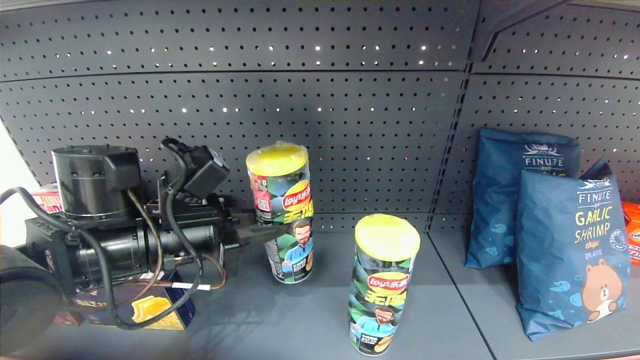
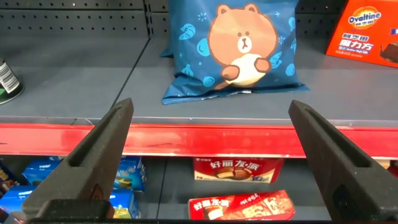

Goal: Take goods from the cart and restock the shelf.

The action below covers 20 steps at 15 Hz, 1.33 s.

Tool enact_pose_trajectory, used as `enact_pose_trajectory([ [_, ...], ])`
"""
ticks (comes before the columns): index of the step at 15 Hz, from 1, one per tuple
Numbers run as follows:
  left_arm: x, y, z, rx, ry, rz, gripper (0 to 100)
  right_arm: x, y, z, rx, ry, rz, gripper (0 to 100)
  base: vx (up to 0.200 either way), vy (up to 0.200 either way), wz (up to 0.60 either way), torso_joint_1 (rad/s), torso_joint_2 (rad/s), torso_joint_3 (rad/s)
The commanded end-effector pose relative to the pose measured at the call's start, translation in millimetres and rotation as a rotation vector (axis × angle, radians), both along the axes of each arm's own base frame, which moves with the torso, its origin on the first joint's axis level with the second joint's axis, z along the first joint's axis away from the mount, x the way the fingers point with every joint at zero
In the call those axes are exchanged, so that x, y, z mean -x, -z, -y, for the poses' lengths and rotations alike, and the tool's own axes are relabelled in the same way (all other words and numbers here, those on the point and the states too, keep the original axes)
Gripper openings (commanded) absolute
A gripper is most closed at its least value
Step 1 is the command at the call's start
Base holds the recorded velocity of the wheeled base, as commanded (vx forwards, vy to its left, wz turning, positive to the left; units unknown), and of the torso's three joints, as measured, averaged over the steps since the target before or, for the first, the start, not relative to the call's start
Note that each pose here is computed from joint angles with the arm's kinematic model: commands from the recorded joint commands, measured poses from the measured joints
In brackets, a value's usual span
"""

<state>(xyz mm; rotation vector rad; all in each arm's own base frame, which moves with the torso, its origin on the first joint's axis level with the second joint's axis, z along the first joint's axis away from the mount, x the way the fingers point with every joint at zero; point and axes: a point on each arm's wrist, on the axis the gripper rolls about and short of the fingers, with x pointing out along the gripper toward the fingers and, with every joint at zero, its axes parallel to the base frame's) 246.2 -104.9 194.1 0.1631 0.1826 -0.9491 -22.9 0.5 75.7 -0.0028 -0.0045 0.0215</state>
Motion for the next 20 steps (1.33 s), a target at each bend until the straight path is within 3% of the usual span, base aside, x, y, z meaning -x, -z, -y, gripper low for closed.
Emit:
enact_pose_trajectory([
  [1, -14.2, -5.9, 3.6, 0.004, -0.003, 0.008, 0, -0.1, -0.1, 0.0, 0.000, 0.000, -0.001, 100, 0.000, 0.000, 0.00, 0.000, 0.00, 0.000],
  [8, -41.2, -2.5, 14.5, -0.001, 0.003, -0.011, 0, -0.1, -0.1, 0.0, 0.000, 0.000, -0.001, 100, 0.000, 0.000, 0.00, 0.000, 0.00, 0.000],
  [12, -42.3, 8.6, 15.5, -0.036, 0.005, -0.095, 0, -0.1, -0.1, 0.0, 0.000, 0.000, -0.001, 100, 0.000, 0.000, 0.00, 0.000, 0.00, 0.000],
  [20, -62.4, 31.4, 32.3, -0.056, 0.031, -0.132, 0, -0.1, -0.1, 0.0, 0.000, 0.000, -0.001, 100, 0.000, 0.000, 0.00, 0.000, 0.00, 0.000],
])
